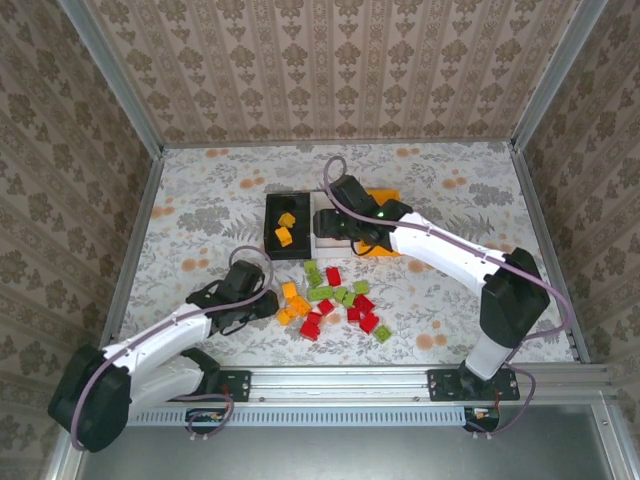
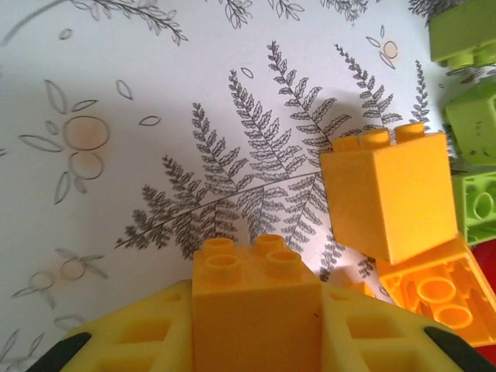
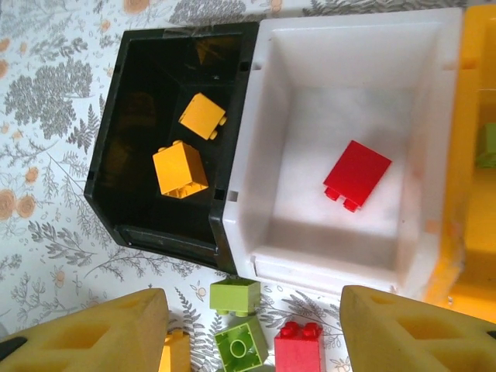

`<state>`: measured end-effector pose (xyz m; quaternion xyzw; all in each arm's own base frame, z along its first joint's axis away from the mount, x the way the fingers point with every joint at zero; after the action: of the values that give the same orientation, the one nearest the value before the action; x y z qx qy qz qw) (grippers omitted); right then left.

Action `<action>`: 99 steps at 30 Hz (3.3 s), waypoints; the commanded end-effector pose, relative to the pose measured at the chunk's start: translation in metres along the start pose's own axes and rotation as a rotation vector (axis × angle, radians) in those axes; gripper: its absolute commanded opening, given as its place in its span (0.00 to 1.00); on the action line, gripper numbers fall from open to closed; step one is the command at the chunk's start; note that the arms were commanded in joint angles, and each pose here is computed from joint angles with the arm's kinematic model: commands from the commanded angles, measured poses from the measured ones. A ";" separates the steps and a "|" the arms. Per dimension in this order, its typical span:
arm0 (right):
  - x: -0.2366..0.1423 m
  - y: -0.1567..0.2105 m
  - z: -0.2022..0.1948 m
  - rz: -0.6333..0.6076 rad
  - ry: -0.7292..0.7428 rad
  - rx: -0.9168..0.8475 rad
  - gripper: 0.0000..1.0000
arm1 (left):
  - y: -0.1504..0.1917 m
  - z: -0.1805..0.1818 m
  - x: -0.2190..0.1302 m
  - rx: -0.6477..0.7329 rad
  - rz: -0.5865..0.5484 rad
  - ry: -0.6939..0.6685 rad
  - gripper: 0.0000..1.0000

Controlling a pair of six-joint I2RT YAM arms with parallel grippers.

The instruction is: Sort the legos into containers by color

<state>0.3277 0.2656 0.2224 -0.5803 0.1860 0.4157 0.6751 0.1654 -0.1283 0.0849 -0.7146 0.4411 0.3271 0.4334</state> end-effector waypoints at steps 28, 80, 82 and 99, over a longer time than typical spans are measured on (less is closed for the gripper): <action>-0.043 0.131 -0.078 0.182 0.053 0.042 0.63 | -0.196 -0.135 0.028 0.125 -0.179 0.011 0.78; -0.019 0.056 -0.009 0.138 0.073 -0.202 0.28 | -0.055 -0.057 -0.064 0.039 -0.211 0.148 1.00; 0.006 0.036 -0.015 0.127 0.109 -0.161 0.29 | -0.052 -0.054 -0.065 0.035 -0.207 0.144 1.00; 0.066 -0.009 -0.027 0.154 0.144 -0.081 0.64 | -0.036 -0.041 -0.069 0.008 -0.193 0.160 1.00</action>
<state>0.3898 0.2703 0.1504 -0.6193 0.2707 0.4306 0.5981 0.1773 -0.1351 0.1731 -0.7708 0.4064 0.2183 0.4394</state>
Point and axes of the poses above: each hand's point on the last joint's axis, 136 mm out from that joint toward the fingers, its own x axis out along the fingers, its own z axis along the line the jaws close on, y = z × x, the point moved 5 cm from there along -x, back along the fingers, and after that the axes turned 6 degrees about -x, right-handed, at the moved point
